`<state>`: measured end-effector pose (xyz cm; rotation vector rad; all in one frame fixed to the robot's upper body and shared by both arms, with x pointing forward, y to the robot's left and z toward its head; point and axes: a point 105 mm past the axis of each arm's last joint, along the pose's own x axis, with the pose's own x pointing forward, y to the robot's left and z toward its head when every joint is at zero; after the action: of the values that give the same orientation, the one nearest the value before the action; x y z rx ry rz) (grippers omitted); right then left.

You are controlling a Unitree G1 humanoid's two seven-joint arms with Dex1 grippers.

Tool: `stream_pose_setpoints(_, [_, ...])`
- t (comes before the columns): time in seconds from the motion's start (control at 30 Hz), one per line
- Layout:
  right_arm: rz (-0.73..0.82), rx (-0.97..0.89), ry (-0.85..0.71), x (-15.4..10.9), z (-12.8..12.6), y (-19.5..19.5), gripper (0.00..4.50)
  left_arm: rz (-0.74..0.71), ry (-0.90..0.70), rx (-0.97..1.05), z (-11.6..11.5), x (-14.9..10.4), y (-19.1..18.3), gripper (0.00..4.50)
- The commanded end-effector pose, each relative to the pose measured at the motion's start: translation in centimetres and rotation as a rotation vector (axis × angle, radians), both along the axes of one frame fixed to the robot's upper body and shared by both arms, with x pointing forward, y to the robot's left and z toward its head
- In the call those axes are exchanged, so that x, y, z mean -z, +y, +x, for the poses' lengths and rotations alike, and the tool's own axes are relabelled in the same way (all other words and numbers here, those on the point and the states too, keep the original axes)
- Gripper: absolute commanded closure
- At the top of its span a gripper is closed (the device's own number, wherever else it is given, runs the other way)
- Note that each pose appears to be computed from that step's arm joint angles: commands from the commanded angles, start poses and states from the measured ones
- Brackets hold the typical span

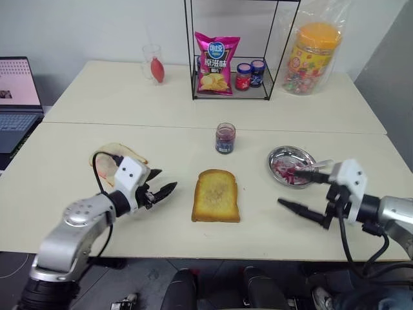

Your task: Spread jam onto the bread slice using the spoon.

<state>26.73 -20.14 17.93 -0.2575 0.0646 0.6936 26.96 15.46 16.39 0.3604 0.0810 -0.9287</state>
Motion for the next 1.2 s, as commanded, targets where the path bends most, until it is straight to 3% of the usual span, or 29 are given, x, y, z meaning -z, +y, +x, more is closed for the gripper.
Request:
stream_pose_setpoints(0.03, [0.086,0.268,-0.156,-2.4,1.8,-4.4,0.0,0.033,-0.065,0.207,-1.6,-1.9,-2.9,0.63])
stream_pose_setpoints(0.13, [0.15,0.392,-0.144,-1.6,2.5,-6.2,0.0,0.021,-0.1,0.267,-1.8,-3.0,-4.2,0.03])
stream_pose_setpoints(0.27, [0.335,0.572,-0.095,-0.1,4.2,-7.8,0.0,0.095,-0.087,0.38,-2.6,-2.7,-5.5,0.03])
stream_pose_setpoints(0.47, [0.564,0.726,-0.019,2.6,6.3,-9.9,0.0,0.092,-0.106,0.379,-1.5,-2.6,-6.6,0.03])
stream_pose_setpoints(0.7, [0.697,0.697,0.119,5.1,7.6,-9.2,0.0,0.088,-0.12,0.404,-1.7,-2.4,-7.5,0.03])
stream_pose_setpoints(1.2, [0.901,0.614,0.231,5.7,9.3,-8.3,0.0,0.089,-0.129,0.387,-1.2,-2.5,-7.7,0.03])
